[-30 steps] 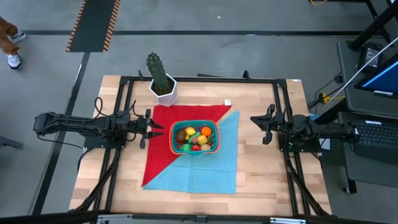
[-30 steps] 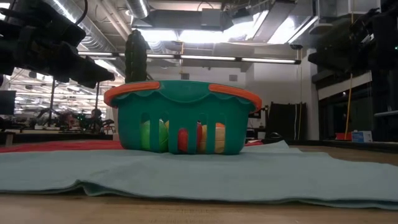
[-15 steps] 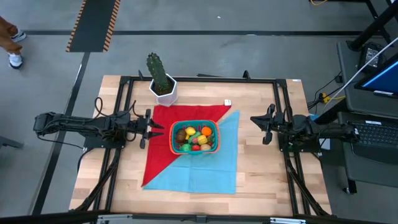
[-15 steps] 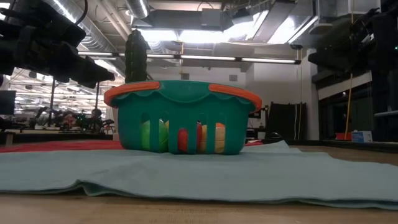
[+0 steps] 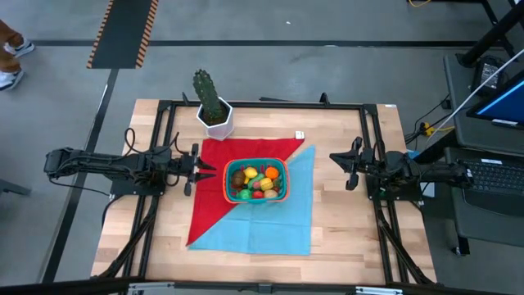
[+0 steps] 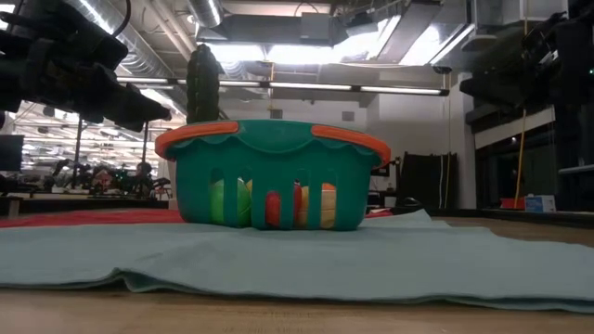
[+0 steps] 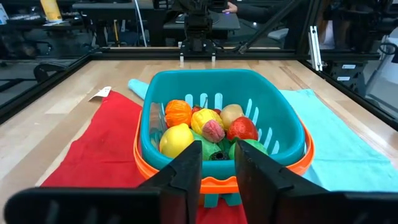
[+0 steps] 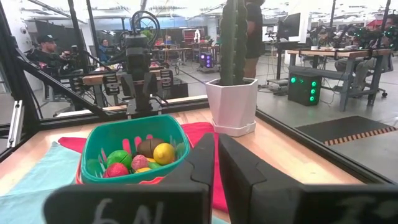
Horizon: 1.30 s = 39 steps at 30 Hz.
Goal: Build produce basket
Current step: Return to Home Position
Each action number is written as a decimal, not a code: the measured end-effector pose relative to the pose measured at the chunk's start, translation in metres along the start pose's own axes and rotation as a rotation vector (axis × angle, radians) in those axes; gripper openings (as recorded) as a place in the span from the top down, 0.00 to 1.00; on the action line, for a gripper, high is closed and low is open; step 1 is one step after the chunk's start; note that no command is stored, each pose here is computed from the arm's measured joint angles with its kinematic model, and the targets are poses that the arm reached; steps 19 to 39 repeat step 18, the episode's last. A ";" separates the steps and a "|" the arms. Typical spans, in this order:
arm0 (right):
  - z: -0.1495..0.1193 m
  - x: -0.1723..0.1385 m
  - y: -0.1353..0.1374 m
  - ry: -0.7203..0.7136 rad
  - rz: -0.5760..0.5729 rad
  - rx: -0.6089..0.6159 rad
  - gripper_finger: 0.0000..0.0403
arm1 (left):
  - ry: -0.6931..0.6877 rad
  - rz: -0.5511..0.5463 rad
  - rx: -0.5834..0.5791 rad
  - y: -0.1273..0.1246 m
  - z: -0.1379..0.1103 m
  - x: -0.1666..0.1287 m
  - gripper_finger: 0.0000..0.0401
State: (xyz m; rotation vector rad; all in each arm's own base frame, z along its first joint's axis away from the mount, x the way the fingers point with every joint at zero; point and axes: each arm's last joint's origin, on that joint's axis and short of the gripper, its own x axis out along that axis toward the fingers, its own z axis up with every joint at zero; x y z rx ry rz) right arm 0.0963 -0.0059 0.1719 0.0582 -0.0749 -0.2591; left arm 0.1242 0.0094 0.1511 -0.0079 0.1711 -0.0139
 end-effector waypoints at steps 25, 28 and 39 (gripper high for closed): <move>0.000 0.000 0.000 0.000 0.000 0.000 0.94 | 0.000 0.000 0.000 0.000 0.000 0.000 0.86; 0.000 0.000 0.000 0.000 0.000 0.000 0.94 | 0.000 0.000 0.000 0.000 0.000 0.000 0.86; 0.000 0.000 0.000 0.000 0.000 0.000 0.94 | 0.000 0.000 0.000 0.000 0.000 0.000 0.86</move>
